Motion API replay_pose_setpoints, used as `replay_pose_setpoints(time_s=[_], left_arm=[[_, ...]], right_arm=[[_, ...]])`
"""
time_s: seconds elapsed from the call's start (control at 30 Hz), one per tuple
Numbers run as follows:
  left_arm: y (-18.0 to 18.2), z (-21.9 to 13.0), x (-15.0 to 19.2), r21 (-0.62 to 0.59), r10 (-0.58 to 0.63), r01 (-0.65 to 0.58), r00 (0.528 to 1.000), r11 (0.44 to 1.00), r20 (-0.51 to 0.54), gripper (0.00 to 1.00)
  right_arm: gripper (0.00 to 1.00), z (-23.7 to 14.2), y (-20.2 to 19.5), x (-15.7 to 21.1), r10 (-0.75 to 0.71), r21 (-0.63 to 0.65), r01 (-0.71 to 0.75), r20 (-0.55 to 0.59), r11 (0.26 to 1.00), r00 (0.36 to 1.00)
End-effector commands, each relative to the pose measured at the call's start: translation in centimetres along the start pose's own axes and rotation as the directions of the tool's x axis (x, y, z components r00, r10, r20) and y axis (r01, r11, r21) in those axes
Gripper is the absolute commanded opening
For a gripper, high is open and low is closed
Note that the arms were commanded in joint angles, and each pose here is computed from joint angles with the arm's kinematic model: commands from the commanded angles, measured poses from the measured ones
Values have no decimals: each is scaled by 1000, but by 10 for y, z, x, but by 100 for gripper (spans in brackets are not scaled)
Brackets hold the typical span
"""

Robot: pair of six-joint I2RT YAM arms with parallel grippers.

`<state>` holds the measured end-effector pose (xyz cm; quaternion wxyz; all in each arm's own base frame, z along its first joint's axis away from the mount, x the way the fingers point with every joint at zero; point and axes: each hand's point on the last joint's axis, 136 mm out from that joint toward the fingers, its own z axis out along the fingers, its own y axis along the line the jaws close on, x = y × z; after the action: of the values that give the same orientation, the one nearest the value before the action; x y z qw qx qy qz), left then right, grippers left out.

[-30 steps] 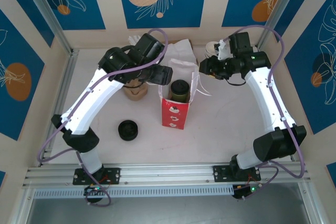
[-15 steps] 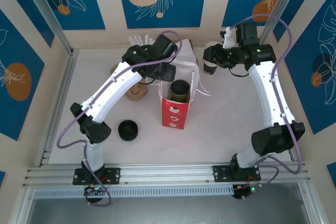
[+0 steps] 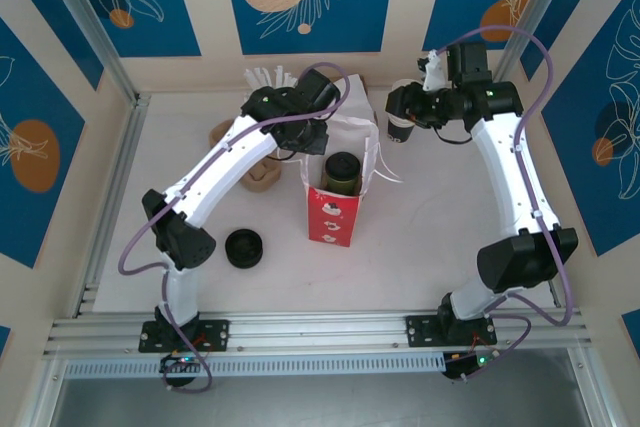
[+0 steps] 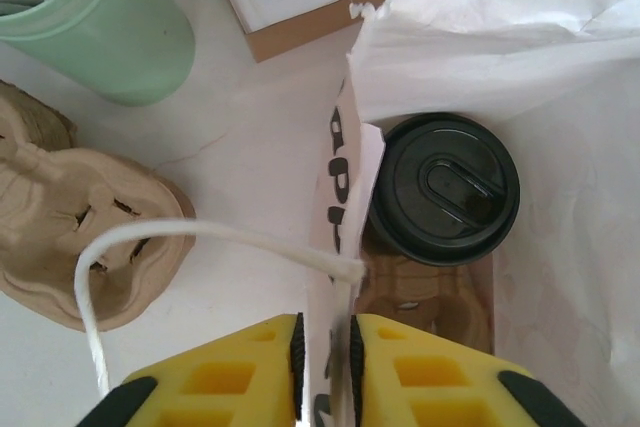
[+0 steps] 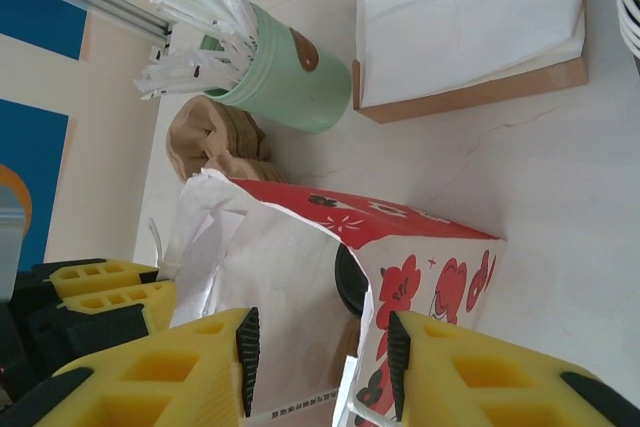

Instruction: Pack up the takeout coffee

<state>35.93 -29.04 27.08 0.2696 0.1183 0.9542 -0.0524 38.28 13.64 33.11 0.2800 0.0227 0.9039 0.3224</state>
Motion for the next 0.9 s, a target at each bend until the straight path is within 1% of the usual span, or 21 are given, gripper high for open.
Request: replay_pose_setpoints(time_s=[0.0,0.13,0.23,0.33,0.57,0.87], left_arm=[[8,6,-4,-18,-2,2,1000,1000,3,15],[12,2,-5,-19,-1,1,1000,1000,5,8],[16,-4,-4,-23,-5,5,1000,1000,6,7],[23,-7,0,-32,-14,14,1000,999,-1,6],[39,-13,9,-48,-53,52,999,998,-13,6],[50,-25,14,-64,-89,88,996,994,-14,6]], right_arm=[[41,-1,3,-11,-7,-9,7,19,1000,1000],[41,1,4,-14,-7,-11,7,19,1000,1000],[41,4,4,-15,0,-14,0,15,1000,1000],[39,10,1,-17,6,5,-7,12,1000,1000],[38,32,2,-20,0,34,1,-19,999,1000],[38,60,16,-27,-40,23,41,-42,999,998]])
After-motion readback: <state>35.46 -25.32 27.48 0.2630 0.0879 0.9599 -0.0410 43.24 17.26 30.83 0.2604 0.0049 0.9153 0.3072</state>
